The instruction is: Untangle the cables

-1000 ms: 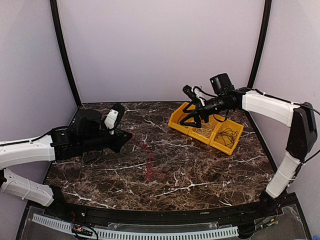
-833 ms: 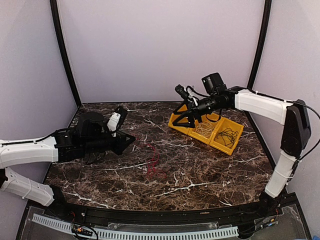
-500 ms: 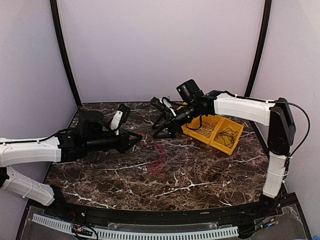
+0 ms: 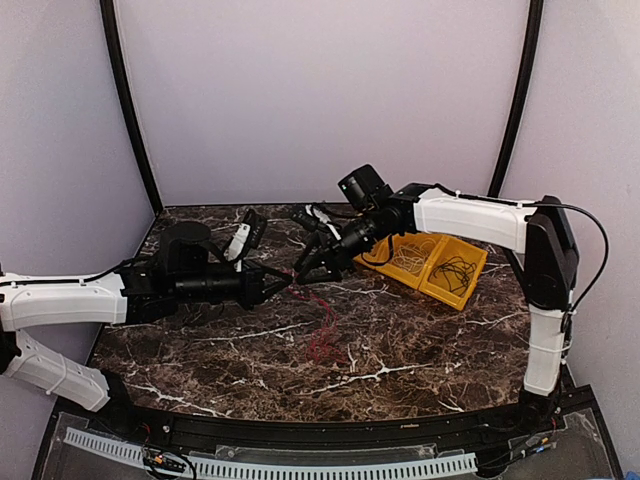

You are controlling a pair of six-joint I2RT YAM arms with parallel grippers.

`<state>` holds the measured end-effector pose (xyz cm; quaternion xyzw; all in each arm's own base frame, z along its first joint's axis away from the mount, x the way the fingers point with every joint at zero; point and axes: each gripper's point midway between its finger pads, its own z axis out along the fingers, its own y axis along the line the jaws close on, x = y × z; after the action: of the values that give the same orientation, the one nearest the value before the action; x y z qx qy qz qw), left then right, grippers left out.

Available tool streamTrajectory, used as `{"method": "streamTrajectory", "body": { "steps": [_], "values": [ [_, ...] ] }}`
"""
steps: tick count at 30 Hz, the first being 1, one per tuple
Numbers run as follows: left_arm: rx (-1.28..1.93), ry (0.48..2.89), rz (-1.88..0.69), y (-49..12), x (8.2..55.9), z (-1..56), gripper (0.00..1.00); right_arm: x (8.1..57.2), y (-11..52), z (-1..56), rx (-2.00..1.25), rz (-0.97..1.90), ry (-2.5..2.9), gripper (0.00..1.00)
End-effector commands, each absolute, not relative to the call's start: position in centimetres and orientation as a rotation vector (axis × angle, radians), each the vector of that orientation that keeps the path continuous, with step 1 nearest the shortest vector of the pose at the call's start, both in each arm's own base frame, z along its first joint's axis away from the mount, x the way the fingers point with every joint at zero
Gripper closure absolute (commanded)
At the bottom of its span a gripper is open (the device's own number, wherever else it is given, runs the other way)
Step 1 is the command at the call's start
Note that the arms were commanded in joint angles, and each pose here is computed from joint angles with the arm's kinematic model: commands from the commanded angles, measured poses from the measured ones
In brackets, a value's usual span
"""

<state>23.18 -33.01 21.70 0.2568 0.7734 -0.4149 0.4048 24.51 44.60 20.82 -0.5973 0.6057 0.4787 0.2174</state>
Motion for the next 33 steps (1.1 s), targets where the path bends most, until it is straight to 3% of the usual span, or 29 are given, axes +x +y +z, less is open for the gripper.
{"method": "streamTrajectory", "body": {
  "steps": [1,6,12,14,25,33],
  "values": [
    [0.651,1.911,-1.087,-33.4,23.0,22.9,1.0,23.2,45.0,21.2,-1.693,1.39,1.637,0.48],
    [0.653,1.912,-1.093,-33.5,22.9,22.9,1.0,22.2,44.8,21.6,-1.714,1.437,1.599,0.48],
    [0.653,1.912,-1.096,-33.6,23.0,22.8,1.0,22.7,45.0,21.8,-1.695,1.419,1.618,0.95],
    [0.642,1.918,-1.087,-33.6,23.2,22.5,1.0,23.2,45.1,22.0,-1.673,1.38,1.638,1.0],
    [0.565,1.987,-0.951,-32.8,25.2,20.3,0.99,22.8,43.4,25.0,-1.662,1.246,1.576,1.0],
    [0.412,1.953,-0.932,-32.9,27.5,20.1,0.82,21.2,42.6,28.2,-1.649,1.291,1.522,1.0]
  ]
}}
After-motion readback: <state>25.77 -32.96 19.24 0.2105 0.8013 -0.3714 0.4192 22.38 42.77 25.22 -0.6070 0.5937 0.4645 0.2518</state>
